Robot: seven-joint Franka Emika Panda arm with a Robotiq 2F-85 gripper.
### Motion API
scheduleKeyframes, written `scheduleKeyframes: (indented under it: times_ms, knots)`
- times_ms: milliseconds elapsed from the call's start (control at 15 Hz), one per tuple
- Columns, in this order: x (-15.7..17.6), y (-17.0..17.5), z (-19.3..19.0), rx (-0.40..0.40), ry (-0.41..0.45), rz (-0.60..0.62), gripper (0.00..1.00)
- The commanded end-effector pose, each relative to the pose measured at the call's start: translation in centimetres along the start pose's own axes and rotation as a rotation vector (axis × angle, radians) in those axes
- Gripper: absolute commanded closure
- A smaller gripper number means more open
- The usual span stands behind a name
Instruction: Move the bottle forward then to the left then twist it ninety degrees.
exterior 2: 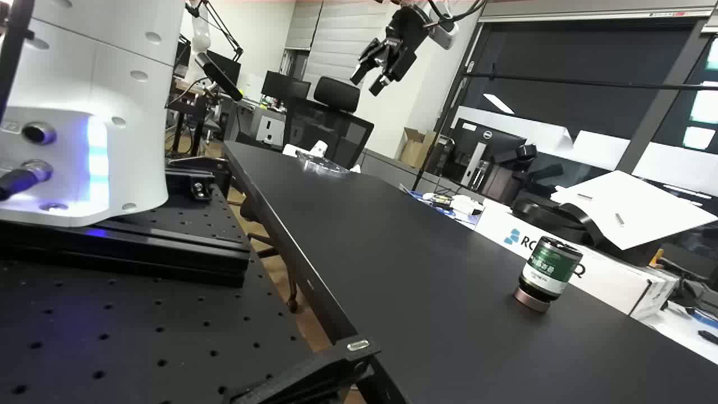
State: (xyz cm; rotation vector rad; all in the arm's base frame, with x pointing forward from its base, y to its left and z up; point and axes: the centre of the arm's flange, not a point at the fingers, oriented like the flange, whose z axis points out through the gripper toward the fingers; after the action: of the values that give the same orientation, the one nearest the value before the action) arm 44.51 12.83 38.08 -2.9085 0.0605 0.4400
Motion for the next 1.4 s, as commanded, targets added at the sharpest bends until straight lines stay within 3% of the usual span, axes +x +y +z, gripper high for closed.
scheduleKeyframes:
  times_ms: [0,400,533,800,1333]
  knots:
    - [0.0,0.0,0.0,0.000,0.001,0.000,0.00]
    - [0.1,0.0,0.0,0.001,0.004,0.000,0.00]
    - [1.1,0.8,-1.4,-0.003,0.046,0.028,0.00]
    - [3.4,5.4,-6.2,0.028,0.175,0.133,0.00]
    - [6.5,19.0,-15.3,0.013,0.454,0.419,0.00]
